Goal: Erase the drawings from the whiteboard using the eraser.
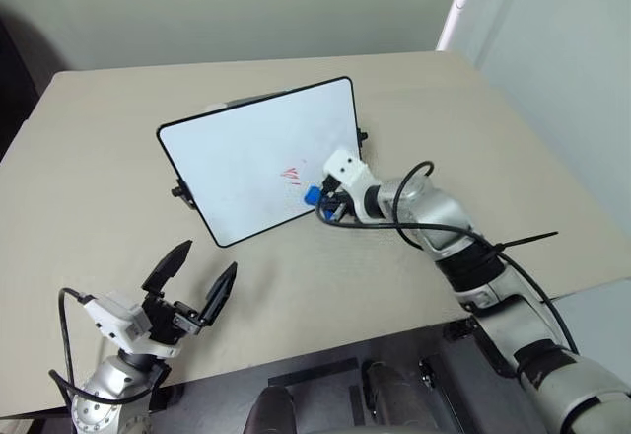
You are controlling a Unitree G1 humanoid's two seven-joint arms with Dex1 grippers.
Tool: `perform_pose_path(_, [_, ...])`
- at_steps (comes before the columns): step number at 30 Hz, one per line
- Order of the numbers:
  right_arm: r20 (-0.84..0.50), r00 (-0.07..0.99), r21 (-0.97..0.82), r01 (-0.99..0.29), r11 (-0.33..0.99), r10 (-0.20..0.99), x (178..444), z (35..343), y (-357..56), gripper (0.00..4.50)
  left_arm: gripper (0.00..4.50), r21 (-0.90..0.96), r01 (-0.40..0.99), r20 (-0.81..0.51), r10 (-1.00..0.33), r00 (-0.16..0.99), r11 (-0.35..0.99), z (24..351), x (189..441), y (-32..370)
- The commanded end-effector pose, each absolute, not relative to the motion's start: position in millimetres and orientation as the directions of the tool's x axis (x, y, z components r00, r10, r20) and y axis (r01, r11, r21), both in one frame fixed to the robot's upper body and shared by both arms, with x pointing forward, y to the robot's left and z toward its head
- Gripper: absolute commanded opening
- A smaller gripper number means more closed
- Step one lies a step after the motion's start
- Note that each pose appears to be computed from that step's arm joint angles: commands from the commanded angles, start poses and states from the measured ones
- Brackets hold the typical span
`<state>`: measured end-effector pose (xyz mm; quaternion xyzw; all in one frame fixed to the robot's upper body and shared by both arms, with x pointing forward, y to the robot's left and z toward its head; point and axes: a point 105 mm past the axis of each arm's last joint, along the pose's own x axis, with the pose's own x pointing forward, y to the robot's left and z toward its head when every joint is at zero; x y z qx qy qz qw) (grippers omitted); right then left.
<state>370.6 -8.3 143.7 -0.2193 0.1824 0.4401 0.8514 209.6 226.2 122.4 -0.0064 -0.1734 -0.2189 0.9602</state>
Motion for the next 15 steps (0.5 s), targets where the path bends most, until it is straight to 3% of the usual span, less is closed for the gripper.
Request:
perform_pose_path(1, [-0.385, 0.612, -0.285, -0.791, 0.542, 0.691, 382, 184, -5, 0.18, 4.5, 0.075, 0.416, 0.354, -0.414, 0.839, 0.906, 128, 208, 229])
perform_pose_path(9, [-0.189, 0.694, -0.297, -0.714, 0.634, 0.694, 399, 247, -3, 0.18, 4.5, 0.075, 0.413, 0.353, -0.411, 0.84, 0.908, 128, 209, 230])
perform_pose_path(12, [-0.209, 0.688, -0.293, -0.722, 0.627, 0.695, 398, 241, -1, 0.18, 4.5, 0.074, 0.413, 0.354, -0.411, 0.84, 0.908, 128, 209, 230])
perform_pose_path(15, [-0.307, 0.644, -0.274, -0.765, 0.583, 0.701, 391, 211, 2, 0.18, 4.5, 0.074, 0.413, 0.354, -0.411, 0.84, 0.908, 128, 209, 230])
